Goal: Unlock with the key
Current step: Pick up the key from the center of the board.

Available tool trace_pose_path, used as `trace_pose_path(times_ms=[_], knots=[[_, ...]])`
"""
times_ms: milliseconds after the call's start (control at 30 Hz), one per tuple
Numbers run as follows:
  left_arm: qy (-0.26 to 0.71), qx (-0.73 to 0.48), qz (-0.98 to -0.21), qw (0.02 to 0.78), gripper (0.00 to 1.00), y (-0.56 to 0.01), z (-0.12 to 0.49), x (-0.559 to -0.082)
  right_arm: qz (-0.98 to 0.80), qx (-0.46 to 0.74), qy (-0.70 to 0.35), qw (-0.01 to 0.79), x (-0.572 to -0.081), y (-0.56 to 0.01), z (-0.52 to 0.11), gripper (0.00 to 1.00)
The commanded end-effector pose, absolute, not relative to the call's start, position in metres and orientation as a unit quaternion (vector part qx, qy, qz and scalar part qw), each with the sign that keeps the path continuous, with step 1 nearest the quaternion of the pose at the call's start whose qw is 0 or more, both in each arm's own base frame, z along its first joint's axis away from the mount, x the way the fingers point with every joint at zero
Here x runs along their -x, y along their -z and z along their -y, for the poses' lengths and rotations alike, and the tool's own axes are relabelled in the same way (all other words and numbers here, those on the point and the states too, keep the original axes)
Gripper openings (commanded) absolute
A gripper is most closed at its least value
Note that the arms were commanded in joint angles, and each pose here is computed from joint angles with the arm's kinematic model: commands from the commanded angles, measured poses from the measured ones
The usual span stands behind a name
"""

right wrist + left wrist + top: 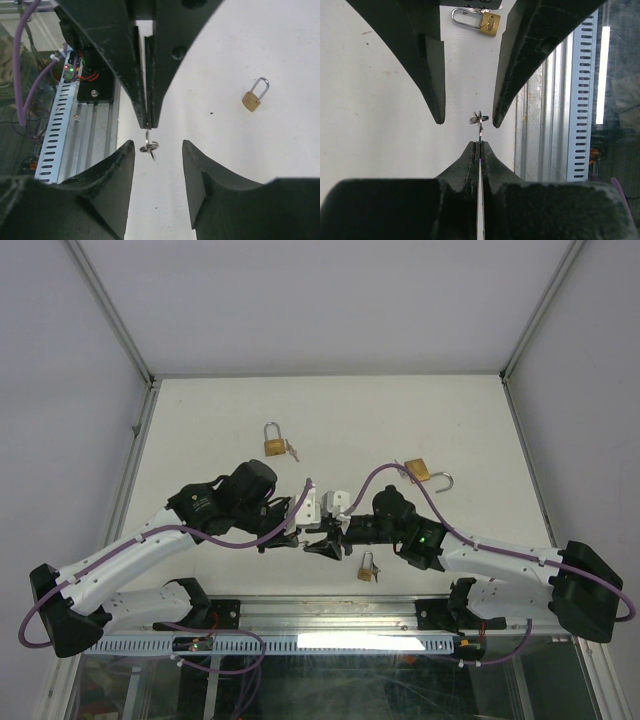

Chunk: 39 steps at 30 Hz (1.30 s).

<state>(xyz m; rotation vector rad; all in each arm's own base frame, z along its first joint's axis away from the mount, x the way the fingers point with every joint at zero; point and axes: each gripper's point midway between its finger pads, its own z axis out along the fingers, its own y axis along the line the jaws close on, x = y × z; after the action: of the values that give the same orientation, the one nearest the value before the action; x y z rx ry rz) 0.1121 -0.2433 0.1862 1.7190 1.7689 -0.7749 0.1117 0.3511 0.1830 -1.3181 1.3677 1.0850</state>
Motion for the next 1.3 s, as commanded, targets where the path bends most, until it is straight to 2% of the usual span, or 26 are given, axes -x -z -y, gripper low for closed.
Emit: trace_pose_path(times_ms=[0,100,267,433,600,1067,1100,1167,1200,1267], knots=[[0.294,-0.641,-0.65,0.284,0.0,-0.193,0.247,-0.112,-0.492,0.556,-0.468,0.479,-0.101,-0.217,-0.361,0.46],[0.295,-0.639,-0.65,0.286,0.0,-0.193,0.248,-0.112,-0.487,0.553,-0.483,0.474,-0.098,-0.22,-0.364,0.46],[0.295,-0.638,-0.65,0.288,0.0,-0.195,0.248,-0.113,-0.489,0.544,-0.489,0.475,-0.099,-0.221,-0.367,0.3],[0.297,-0.638,-0.649,0.288,0.0,-0.195,0.248,-0.112,-0.496,0.539,-0.485,0.478,-0.103,-0.22,-0.368,0.28],[0.3,-0.637,-0.647,0.292,0.0,-0.198,0.249,-0.111,-0.504,0.534,-0.483,0.477,-0.105,-0.219,-0.369,0.01],[0.297,-0.628,-0.65,0.308,0.0,-0.202,0.251,-0.117,-0.549,0.496,-0.47,0.481,-0.114,-0.216,-0.358,0.0],[0.297,-0.625,-0.65,0.313,0.08,-0.204,0.252,-0.118,-0.55,0.493,-0.472,0.481,-0.114,-0.216,-0.357,0.0],[0.295,-0.626,-0.647,0.319,0.48,-0.206,0.253,-0.12,-0.558,0.484,-0.47,0.483,-0.116,-0.216,-0.356,0.0],[0.292,-0.63,-0.643,0.323,0.64,-0.206,0.252,-0.12,-0.563,0.479,-0.467,0.486,-0.118,-0.216,-0.354,0.0],[0.277,-0.634,-0.64,0.335,0.85,-0.208,0.249,-0.126,-0.575,0.466,-0.461,0.489,-0.122,-0.214,-0.348,0.0]])
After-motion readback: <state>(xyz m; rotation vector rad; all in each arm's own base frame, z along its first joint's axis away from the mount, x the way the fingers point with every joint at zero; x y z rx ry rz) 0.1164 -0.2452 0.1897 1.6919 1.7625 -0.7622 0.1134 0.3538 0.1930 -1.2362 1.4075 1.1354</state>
